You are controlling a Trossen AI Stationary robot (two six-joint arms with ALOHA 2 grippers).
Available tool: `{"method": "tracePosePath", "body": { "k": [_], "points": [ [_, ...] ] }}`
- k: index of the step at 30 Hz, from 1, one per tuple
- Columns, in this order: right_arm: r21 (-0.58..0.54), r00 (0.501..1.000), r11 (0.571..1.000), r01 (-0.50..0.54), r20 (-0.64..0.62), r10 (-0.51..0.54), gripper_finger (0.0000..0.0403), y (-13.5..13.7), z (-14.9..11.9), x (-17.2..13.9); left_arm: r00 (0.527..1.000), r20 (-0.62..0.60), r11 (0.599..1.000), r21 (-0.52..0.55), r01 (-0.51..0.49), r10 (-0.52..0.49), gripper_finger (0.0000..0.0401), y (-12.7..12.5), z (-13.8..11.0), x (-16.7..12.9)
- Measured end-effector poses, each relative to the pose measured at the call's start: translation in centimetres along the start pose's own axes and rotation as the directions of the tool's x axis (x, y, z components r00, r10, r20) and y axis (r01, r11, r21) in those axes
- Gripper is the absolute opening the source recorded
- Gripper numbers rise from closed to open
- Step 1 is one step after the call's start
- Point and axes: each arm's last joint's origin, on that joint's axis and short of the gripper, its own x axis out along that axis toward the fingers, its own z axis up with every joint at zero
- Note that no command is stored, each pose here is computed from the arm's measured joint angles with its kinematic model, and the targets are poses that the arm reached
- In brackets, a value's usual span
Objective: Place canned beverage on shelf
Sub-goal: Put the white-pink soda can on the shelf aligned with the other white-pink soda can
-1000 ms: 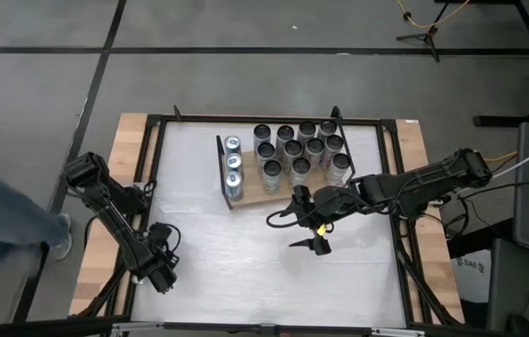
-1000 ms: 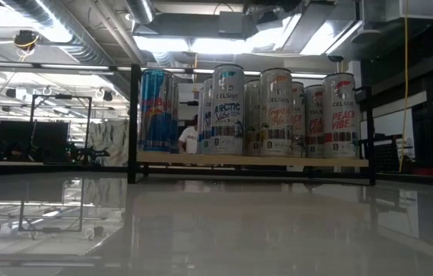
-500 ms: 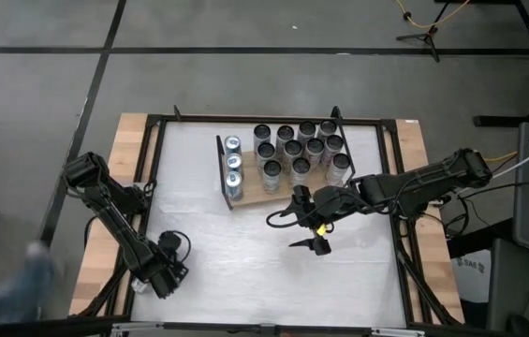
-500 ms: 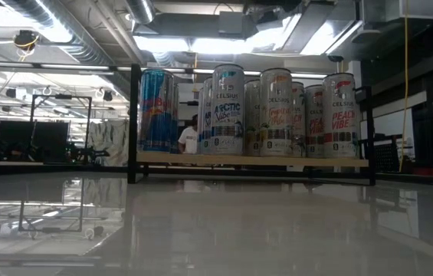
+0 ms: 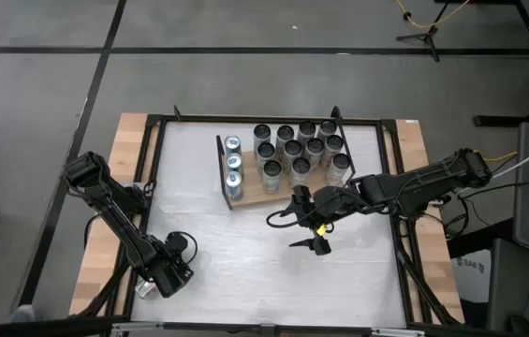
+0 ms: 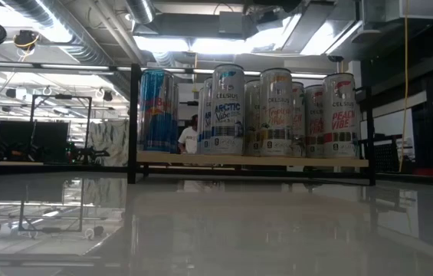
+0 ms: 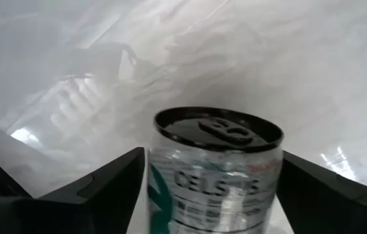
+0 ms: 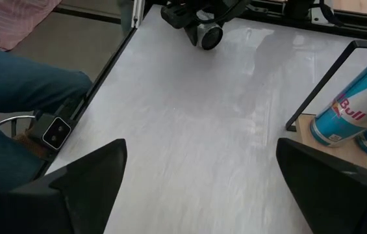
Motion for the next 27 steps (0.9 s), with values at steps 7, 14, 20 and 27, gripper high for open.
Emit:
{"method": "tracePosePath", "body": {
  "k": [7,14,20,27],
  "points": [
    [0.000,1.000,1.000,0.000,0.000,0.000,0.0390,0.0,0.0,0.0,1.000,0.015,1.000,0.001,0.006,-0.006,0.0264,-0.1,0.2,0.0],
    [0.003,1.000,1.000,0.000,0.000,0.000,0.0390,0.0,0.0,0.0,0.980,0.149,0.990,-0.013,0.138,-0.135,0.0234,-1.2,0.8,-0.1],
    [0.002,1.000,1.000,0.000,0.000,0.000,0.0390,0.0,0.0,0.0,0.932,0.252,0.966,0.070,0.250,-0.259,0.0235,-2.7,2.5,-0.3],
    [0.002,1.000,1.000,0.000,0.000,0.000,0.0390,0.0,0.0,0.0,0.795,0.414,0.894,0.266,0.361,-0.444,0.0235,-5.5,6.0,-1.1]
  ]
}}
